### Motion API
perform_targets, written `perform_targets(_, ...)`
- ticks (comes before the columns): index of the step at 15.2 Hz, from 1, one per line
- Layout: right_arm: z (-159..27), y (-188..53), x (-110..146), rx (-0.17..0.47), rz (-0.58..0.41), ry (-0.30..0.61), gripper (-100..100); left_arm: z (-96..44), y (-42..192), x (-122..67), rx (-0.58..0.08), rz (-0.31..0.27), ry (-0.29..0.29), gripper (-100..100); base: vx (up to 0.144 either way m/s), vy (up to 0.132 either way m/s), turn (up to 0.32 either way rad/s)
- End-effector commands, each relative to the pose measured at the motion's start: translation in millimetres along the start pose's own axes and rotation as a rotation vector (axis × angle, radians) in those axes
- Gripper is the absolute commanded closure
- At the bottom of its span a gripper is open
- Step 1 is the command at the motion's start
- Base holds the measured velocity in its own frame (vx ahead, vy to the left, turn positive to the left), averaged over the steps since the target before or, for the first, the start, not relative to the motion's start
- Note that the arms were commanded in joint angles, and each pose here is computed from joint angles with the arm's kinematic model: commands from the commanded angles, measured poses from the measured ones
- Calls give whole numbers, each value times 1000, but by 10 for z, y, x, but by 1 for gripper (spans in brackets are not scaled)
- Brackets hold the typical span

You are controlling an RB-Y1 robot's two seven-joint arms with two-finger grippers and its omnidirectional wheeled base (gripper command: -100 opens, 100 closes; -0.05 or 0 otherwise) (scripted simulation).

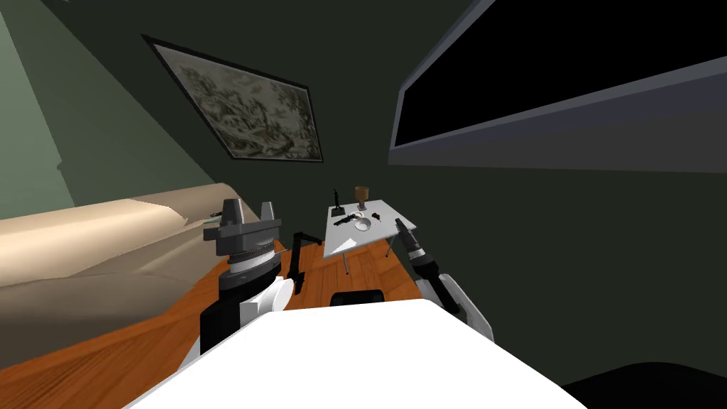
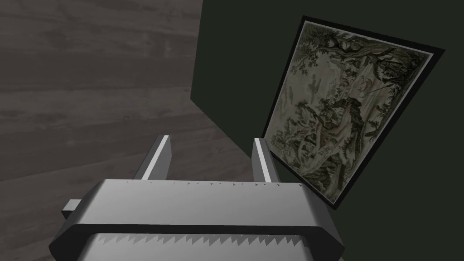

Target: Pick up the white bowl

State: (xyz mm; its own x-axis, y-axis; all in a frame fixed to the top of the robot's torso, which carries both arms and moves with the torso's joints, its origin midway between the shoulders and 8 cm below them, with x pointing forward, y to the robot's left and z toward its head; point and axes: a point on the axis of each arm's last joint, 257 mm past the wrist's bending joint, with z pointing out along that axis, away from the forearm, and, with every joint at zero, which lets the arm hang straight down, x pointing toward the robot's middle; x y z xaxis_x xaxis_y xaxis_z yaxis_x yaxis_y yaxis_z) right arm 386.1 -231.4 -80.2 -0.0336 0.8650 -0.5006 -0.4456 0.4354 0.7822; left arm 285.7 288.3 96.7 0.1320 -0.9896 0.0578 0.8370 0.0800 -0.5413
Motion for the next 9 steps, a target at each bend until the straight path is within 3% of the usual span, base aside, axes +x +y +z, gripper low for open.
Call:
perform_targets(1, -80, -249, 106, 49, -87, 67, -100, 0, 0, 0, 0, 0, 0, 0, -35, 53, 259)
perform_targets(4, -157, -443, 189, 83, -174, 136, -100, 0, 0, 0, 0, 0, 0, 0, -37, 55, 199)
perform_targets(5, -234, -635, 236, 120, -226, 176, -100, 0, 0, 0, 0, 0, 0, 0, -32, 63, 237)
perform_targets(7, -244, -644, 249, 118, -252, 195, -100, 0, 0, 0, 0, 0, 0, 0, -16, 53, 140)
perform_targets(8, -341, -849, 291, 154, -324, 248, -100, 0, 0, 0, 0, 0, 0, 0, -3, 46, 161)
perform_targets(9, -346, -853, 293, 153, -333, 255, -100, 0, 0, 0, 0, 0, 0, 0, -4, 48, 190)
